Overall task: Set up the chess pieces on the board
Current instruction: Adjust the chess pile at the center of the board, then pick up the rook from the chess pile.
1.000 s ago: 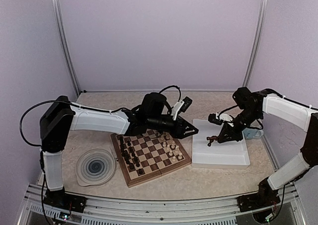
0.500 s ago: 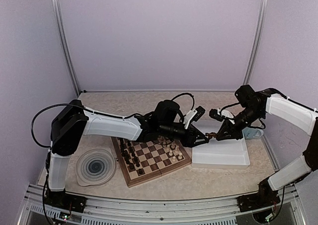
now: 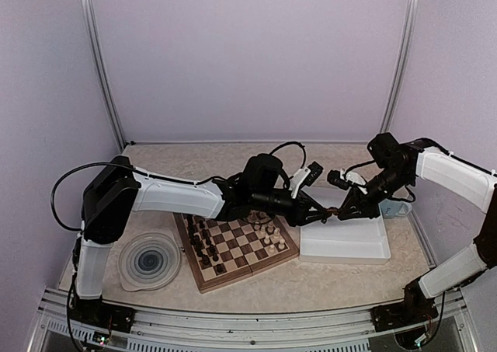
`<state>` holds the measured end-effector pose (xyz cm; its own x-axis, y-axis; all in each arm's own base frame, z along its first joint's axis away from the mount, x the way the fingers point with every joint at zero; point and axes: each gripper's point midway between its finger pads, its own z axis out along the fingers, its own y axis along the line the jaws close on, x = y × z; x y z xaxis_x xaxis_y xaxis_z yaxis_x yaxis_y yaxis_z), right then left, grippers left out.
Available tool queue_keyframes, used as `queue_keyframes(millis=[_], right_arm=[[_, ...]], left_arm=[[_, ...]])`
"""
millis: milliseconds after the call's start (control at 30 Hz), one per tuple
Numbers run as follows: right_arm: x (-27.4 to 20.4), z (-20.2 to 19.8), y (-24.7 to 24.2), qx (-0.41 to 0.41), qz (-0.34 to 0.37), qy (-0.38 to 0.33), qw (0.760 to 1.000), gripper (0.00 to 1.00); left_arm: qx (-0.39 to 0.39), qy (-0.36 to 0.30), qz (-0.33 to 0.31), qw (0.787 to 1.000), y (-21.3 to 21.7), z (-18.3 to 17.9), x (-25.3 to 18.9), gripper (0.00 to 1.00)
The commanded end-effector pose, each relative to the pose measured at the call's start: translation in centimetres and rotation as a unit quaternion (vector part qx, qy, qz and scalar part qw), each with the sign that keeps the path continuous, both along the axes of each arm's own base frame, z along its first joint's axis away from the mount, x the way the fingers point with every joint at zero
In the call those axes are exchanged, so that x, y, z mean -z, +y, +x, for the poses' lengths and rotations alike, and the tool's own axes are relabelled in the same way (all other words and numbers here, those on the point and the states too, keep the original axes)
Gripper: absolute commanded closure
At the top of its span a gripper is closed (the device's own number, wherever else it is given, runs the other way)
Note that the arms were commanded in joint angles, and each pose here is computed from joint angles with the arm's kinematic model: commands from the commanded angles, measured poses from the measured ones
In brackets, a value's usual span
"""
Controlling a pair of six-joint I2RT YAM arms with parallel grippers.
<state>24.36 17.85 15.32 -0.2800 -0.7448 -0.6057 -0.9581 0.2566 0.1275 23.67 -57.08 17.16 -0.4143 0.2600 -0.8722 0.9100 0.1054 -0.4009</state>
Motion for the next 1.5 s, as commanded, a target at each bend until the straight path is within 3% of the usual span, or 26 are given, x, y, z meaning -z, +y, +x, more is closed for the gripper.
queue_keyframes(millis=[0, 200, 367, 500, 600, 800, 933, 1100, 1300, 1467], right_arm=[[-0.1, -0.9, -0.3, -0.006, 0.005, 0.001, 1.000, 0.89], [3.3, -2.2, -2.4, -0.007, -0.057, 0.003, 0.998, 0.89], [7.2, -3.7, -5.0, -0.009, -0.114, 0.002, 0.993, 0.90], [8.4, -3.8, -5.1, -0.007, -0.113, 0.005, 0.994, 0.87], [9.2, -3.5, -4.6, -0.004, -0.102, 0.016, 0.995, 0.80], [7.1, -2.8, -3.2, 0.004, -0.058, 0.005, 0.998, 0.57], [2.8, -2.2, -1.4, 0.006, 0.005, -0.015, 1.000, 0.53], [-1.1, -1.3, 1.8, 0.001, 0.090, -0.016, 0.996, 0.47], [-3.0, -0.7, 4.5, -0.016, 0.143, 0.002, 0.990, 0.46], [-2.9, -1.3, 5.5, -0.032, 0.144, 0.014, 0.989, 0.46]], left_arm=[[0.008, -0.007, -0.016, 1.000, -0.8, 0.3, -0.5, 0.83], [0.010, 0.002, -0.015, 1.000, -0.4, 0.4, 0.4, 0.97], [0.020, 0.017, -0.006, 1.000, -0.2, -0.2, 2.0, 0.98], [0.024, 0.036, 0.002, 0.999, 0.0, -0.5, 3.4, 0.98], [0.024, 0.056, 0.009, 0.998, 0.0, -0.7, 4.4, 0.98], [0.020, 0.076, 0.012, 0.997, 0.5, -1.1, 4.4, 0.98], [0.024, 0.091, 0.007, 0.996, 0.8, -1.7, 4.0, 0.98], [0.006, 0.072, -0.056, 0.996, 1.6, -1.9, 0.5, 0.97], [-0.021, 0.053, -0.130, 0.990, 2.2, -1.8, -4.5, 0.98], [-0.034, 0.052, -0.167, 0.984, 2.6, -2.0, -6.4, 0.98]])
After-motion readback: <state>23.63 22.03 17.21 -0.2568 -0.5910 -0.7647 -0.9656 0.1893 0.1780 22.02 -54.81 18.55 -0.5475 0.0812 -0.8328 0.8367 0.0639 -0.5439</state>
